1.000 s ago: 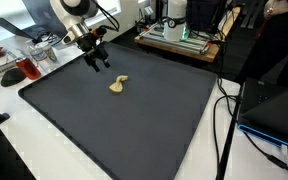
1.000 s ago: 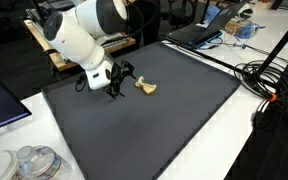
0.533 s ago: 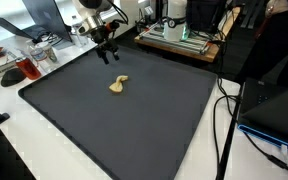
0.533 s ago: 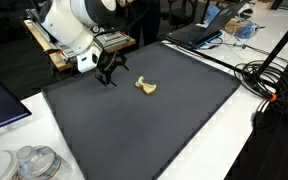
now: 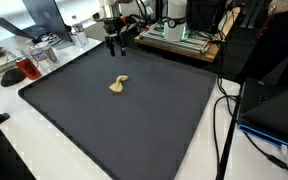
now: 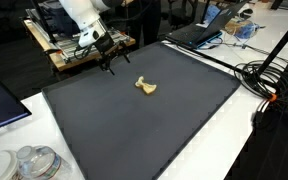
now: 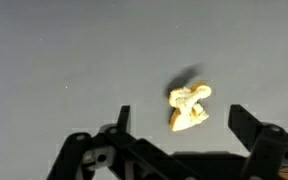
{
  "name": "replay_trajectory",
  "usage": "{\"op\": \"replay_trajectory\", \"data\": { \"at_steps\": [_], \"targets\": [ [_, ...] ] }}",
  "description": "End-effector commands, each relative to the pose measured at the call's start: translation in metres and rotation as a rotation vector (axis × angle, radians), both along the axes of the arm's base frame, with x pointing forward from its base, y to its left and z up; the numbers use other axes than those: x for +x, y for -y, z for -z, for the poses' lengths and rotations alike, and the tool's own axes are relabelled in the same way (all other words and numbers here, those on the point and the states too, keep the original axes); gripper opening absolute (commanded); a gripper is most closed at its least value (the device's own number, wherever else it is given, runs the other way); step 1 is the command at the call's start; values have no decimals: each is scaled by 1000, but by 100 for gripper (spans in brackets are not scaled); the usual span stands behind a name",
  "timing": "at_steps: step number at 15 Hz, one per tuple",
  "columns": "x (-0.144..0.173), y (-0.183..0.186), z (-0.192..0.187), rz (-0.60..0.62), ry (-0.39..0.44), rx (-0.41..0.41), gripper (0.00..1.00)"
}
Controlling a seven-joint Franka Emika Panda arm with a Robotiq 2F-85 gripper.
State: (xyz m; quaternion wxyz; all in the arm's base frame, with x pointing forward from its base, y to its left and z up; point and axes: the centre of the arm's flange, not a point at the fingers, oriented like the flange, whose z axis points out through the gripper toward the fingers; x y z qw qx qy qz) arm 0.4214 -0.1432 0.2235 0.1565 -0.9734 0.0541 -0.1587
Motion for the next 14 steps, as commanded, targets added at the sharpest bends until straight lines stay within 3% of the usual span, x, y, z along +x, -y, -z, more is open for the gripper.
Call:
{"op": "replay_trajectory", "data": {
  "at_steps": [1, 9, 14],
  "targets": [
    [-28, -41, -37, 34, 81, -88, 100],
    [-17, -117, -98, 30, 155, -251, 100],
    [-4, -171, -116, -12, 110, -333, 100]
  ]
}}
